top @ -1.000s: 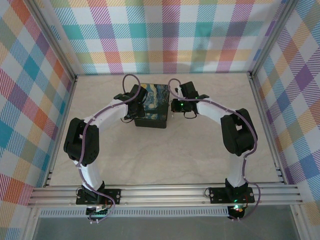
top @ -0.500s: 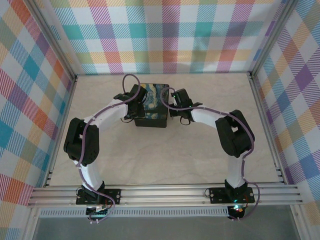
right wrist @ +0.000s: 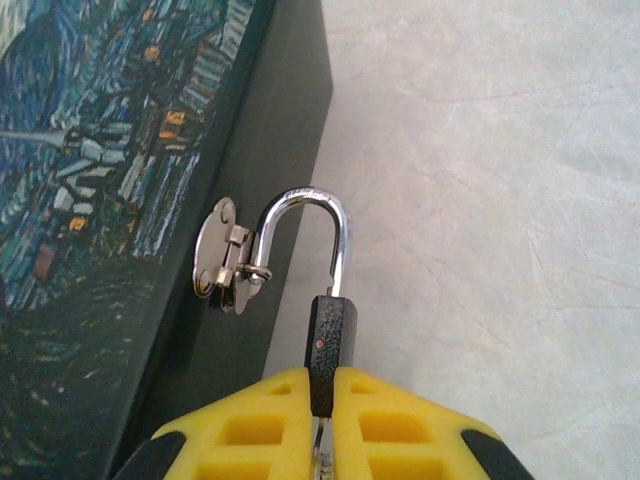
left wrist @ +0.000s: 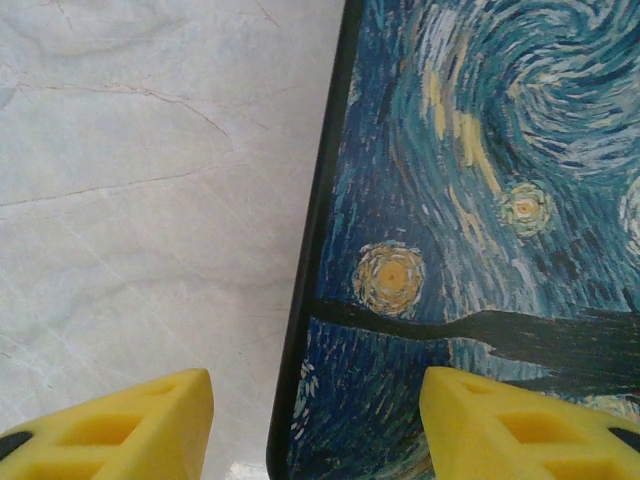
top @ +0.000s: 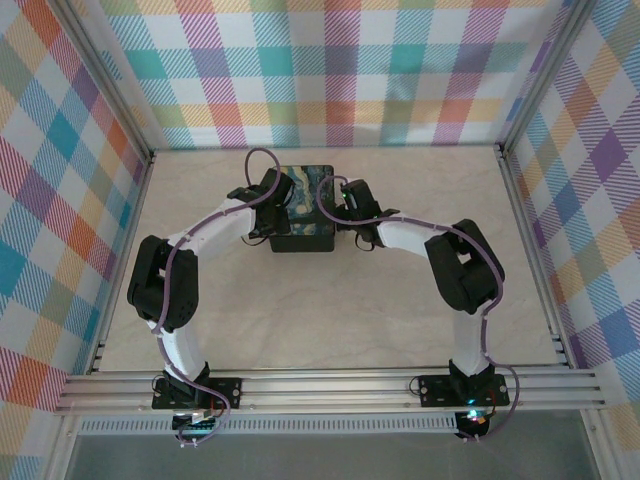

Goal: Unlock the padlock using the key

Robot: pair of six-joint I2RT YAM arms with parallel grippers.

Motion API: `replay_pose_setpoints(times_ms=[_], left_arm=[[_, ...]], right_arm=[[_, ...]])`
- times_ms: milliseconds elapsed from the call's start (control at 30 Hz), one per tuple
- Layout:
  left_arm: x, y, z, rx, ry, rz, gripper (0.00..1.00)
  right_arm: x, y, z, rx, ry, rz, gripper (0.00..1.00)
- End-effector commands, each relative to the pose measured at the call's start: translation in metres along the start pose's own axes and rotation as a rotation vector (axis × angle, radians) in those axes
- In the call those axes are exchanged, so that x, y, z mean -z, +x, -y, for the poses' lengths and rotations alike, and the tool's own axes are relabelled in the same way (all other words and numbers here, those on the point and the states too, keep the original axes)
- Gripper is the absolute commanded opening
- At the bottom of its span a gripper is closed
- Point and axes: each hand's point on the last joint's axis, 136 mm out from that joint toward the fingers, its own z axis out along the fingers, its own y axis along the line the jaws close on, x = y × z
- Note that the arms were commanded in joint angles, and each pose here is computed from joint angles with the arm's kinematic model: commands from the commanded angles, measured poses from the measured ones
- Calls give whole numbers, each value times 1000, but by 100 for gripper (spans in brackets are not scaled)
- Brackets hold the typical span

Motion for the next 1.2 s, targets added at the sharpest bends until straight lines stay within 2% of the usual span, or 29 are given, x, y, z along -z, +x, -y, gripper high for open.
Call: replay_pose_setpoints(times_ms=[0, 67, 167, 233, 467, 667, 767, 900, 1033, 1167], left_arm=[[-24, 58, -32, -76, -115, -215, 56], [-25, 60, -32, -79, -115, -222, 56], [-26, 62, -35, -80, -126, -224, 56], [-26, 60, -36, -74, -121, -221, 56], [-25, 61, -36, -82, -114, -226, 56], [-25, 61, -35, -77, -108, -231, 56], [-24, 62, -38, -78, -115, -226, 56], [-24, 61, -40, -75, -123, -227, 56], [-22, 56, -47, -47, -115, -221, 57], [-16, 49, -46, -51, -98, -210, 57]], right_arm=[[-8, -23, -4, -100, -3, 142, 10], [-14, -26, -16, -124, -66, 149, 10], [-25, -12, -33, -87, -128, 49, 9], [-26, -5, -36, -99, -169, 30, 9], [-25, -14, -15, -133, -88, 68, 10], [-39, -25, -8, -357, -60, 148, 9], [-35, -33, 2, -436, -36, 223, 9], [-23, -44, 17, -426, -3, 255, 9], [-1, -44, 49, -461, 13, 200, 9], [25, -20, 82, -485, 34, 78, 9]])
